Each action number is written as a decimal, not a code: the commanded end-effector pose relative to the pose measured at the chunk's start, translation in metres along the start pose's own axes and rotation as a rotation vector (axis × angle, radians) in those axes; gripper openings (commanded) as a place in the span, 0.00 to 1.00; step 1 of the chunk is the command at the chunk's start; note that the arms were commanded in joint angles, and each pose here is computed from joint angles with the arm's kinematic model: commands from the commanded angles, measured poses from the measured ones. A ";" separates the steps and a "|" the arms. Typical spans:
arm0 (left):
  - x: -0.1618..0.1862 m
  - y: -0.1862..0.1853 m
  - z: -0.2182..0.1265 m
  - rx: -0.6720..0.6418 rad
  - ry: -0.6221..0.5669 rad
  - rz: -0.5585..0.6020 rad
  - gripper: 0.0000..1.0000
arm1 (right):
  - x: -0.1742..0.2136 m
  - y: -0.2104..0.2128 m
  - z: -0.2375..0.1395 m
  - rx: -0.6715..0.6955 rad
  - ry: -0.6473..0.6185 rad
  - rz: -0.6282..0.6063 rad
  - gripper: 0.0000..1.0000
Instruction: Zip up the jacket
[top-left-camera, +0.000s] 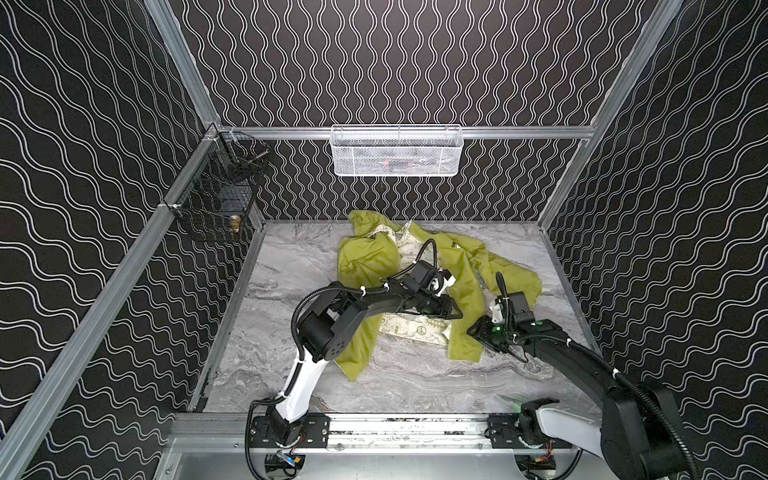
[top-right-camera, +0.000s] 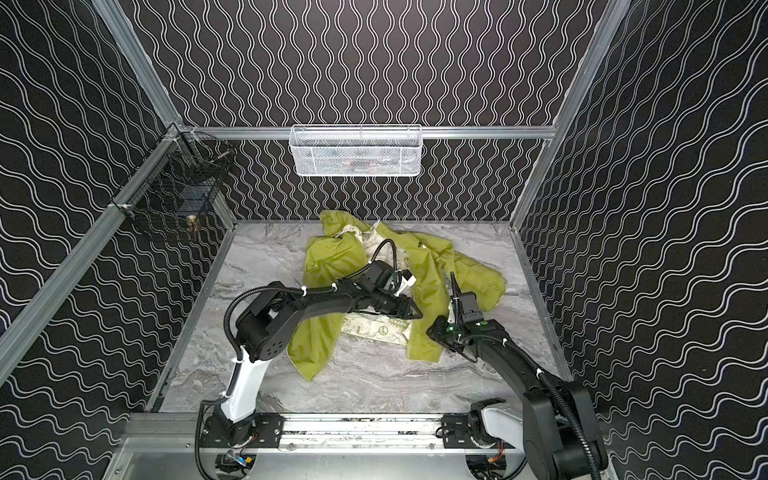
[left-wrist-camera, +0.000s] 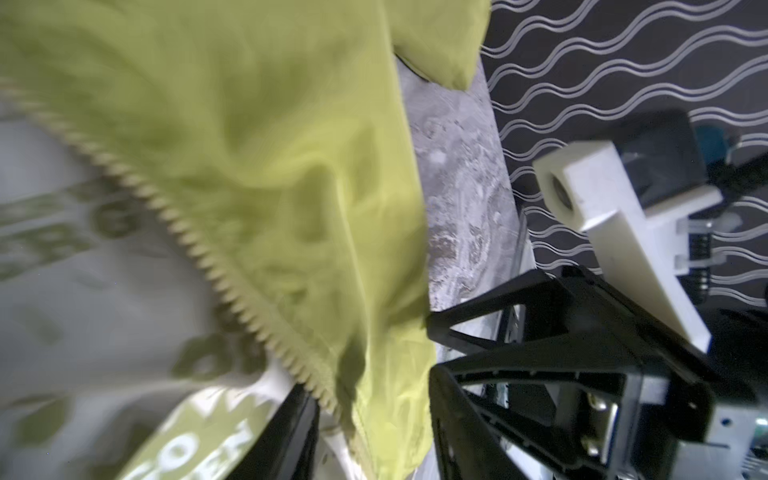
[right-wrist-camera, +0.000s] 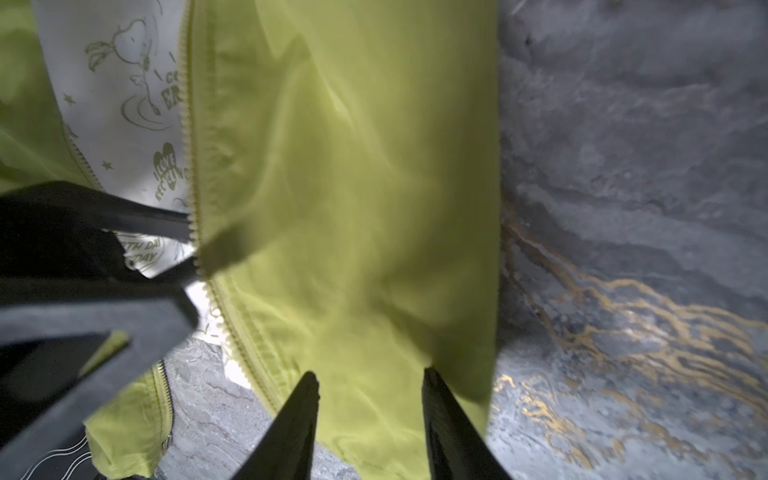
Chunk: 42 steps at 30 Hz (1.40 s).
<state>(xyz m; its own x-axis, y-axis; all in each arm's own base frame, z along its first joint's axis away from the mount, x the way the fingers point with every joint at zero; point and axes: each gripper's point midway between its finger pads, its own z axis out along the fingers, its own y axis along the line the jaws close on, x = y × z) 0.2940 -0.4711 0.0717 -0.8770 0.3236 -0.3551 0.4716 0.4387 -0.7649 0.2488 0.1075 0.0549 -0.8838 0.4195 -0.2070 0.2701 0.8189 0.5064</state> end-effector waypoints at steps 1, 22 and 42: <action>0.002 -0.007 0.007 0.026 0.020 0.011 0.45 | -0.004 0.003 -0.007 -0.009 -0.017 -0.005 0.44; 0.017 0.003 0.046 0.003 0.067 -0.052 0.45 | 0.000 -0.014 -0.039 0.027 -0.090 0.014 0.40; 0.012 0.022 0.047 -0.007 -0.018 -0.139 0.46 | 0.016 -0.033 -0.036 0.080 -0.066 0.041 0.34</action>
<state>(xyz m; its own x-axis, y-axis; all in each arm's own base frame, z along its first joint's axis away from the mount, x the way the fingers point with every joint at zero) 0.2792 -0.5085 0.0343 -0.9141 0.2995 -0.2733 0.3848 0.4284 -0.8175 0.2166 0.0752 0.0722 -0.8432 0.4720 -0.2573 0.3180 0.8239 0.4691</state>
